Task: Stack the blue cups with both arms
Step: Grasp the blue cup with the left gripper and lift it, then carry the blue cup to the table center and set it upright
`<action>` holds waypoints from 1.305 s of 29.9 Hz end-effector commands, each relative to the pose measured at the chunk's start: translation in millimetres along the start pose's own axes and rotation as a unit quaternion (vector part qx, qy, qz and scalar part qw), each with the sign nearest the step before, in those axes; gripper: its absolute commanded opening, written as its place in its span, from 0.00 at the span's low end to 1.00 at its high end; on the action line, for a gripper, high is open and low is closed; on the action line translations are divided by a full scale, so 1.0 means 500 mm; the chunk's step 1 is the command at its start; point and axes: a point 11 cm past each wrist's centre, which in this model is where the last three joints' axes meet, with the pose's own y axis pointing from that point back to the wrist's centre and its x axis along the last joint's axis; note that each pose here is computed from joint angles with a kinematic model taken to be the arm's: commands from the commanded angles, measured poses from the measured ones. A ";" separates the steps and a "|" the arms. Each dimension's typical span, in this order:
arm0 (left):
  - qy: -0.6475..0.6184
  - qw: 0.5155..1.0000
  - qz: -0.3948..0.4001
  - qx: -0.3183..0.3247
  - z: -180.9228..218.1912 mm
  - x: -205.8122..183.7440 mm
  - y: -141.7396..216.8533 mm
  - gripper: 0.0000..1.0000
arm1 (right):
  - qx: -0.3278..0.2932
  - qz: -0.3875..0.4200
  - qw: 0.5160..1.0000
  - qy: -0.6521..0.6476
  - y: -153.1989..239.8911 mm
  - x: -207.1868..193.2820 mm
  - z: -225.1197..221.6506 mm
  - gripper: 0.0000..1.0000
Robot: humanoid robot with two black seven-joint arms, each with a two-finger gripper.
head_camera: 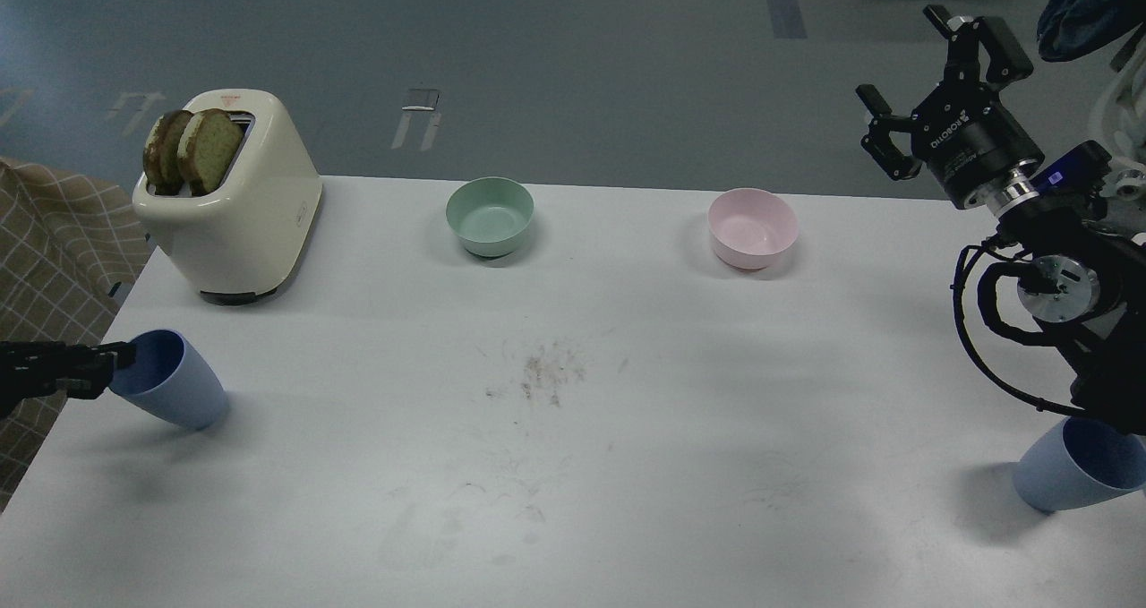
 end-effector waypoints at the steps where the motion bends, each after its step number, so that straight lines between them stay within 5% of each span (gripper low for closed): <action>1: -0.003 1.000 0.011 -0.006 0.009 0.016 0.001 0.00 | 0.005 0.001 1.000 0.006 -0.002 0.005 -0.016 1.00; 15: -0.148 0.975 0.117 -0.117 0.199 0.261 0.018 0.00 | 0.058 -0.085 0.990 0.093 -0.121 -0.097 -0.200 1.00; 21: -0.199 0.948 0.114 -0.221 0.382 0.354 -0.052 0.00 | 0.069 -0.129 0.981 0.131 -0.174 -0.173 -0.261 1.00; 30: -0.226 0.915 0.083 -0.324 0.593 0.376 -0.168 0.00 | 0.078 -0.149 0.973 0.157 -0.194 -0.208 -0.306 1.00; 39: -0.315 0.884 0.056 -0.341 0.730 0.356 -0.255 0.00 | 0.076 -0.151 0.972 0.162 -0.193 -0.209 -0.309 1.00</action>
